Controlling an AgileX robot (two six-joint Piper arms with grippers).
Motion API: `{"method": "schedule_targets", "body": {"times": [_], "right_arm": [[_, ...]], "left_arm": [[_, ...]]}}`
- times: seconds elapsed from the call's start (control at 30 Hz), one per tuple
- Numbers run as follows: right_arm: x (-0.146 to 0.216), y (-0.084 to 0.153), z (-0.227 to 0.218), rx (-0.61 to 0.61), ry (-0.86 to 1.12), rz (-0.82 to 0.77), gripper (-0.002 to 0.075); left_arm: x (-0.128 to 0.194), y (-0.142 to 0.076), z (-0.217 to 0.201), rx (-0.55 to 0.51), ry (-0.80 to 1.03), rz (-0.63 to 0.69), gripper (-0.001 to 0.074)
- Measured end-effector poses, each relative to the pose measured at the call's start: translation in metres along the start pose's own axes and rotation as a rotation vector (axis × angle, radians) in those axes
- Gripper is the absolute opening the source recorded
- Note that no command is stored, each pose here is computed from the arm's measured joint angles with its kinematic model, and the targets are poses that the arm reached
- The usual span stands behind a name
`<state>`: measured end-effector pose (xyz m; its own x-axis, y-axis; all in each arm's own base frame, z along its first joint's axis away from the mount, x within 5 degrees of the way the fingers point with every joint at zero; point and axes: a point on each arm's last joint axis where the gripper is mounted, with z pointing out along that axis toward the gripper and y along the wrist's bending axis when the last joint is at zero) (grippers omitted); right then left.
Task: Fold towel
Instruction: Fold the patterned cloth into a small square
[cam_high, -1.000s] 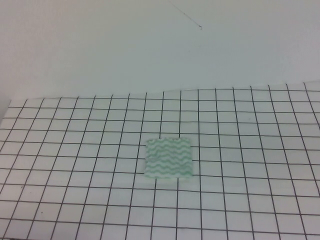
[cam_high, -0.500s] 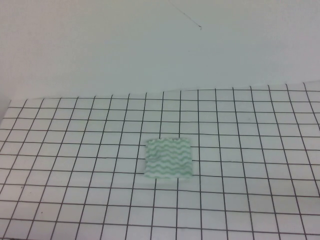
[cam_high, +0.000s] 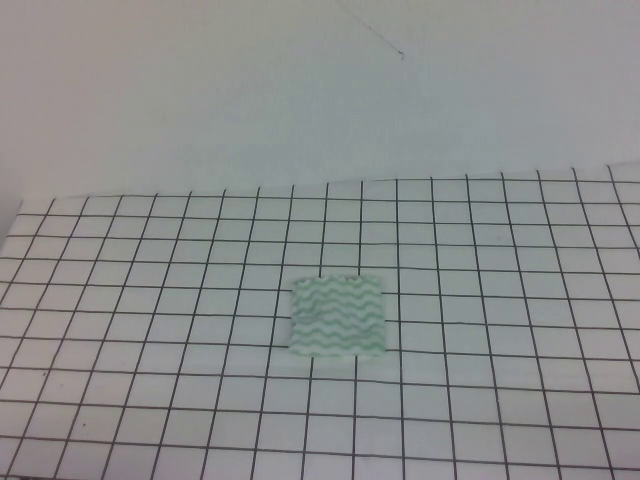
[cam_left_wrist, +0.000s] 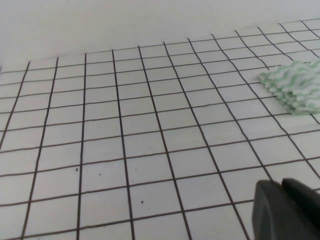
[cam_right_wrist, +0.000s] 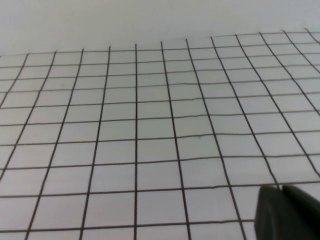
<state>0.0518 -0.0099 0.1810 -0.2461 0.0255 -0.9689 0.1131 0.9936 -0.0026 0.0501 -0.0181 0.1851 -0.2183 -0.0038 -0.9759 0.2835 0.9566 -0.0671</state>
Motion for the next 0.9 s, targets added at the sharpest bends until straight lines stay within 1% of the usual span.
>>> {"method": "schedule_targets", "body": {"times": [0.07, 0.33, 0.6, 0.9], "right_arm": [[-0.0009, 0.0011, 0.0000, -0.012, -0.010, -0.028, -0.0001], [-0.0010, 0.0023, 0.0001, -0.025, -0.011, -0.058, -0.0001], [-0.0005, 0.0071, 0.0000, -0.077, -0.008, -0.130, -0.0001], [-0.0006, 0.0076, 0.0000, -0.083, -0.009, -0.114, -0.0001]], "left_arm": [[0.0000, 0.0000, 0.0000, 0.000, 0.000, 0.000, -0.0001], [0.0000, 0.0000, 0.0000, 0.000, 0.000, 0.000, -0.0001], [0.0000, 0.0000, 0.0001, 0.000, 0.001, 0.000, -0.0001], [0.0000, 0.0000, 0.0001, 0.000, 0.001, 0.000, -0.0001]]}}
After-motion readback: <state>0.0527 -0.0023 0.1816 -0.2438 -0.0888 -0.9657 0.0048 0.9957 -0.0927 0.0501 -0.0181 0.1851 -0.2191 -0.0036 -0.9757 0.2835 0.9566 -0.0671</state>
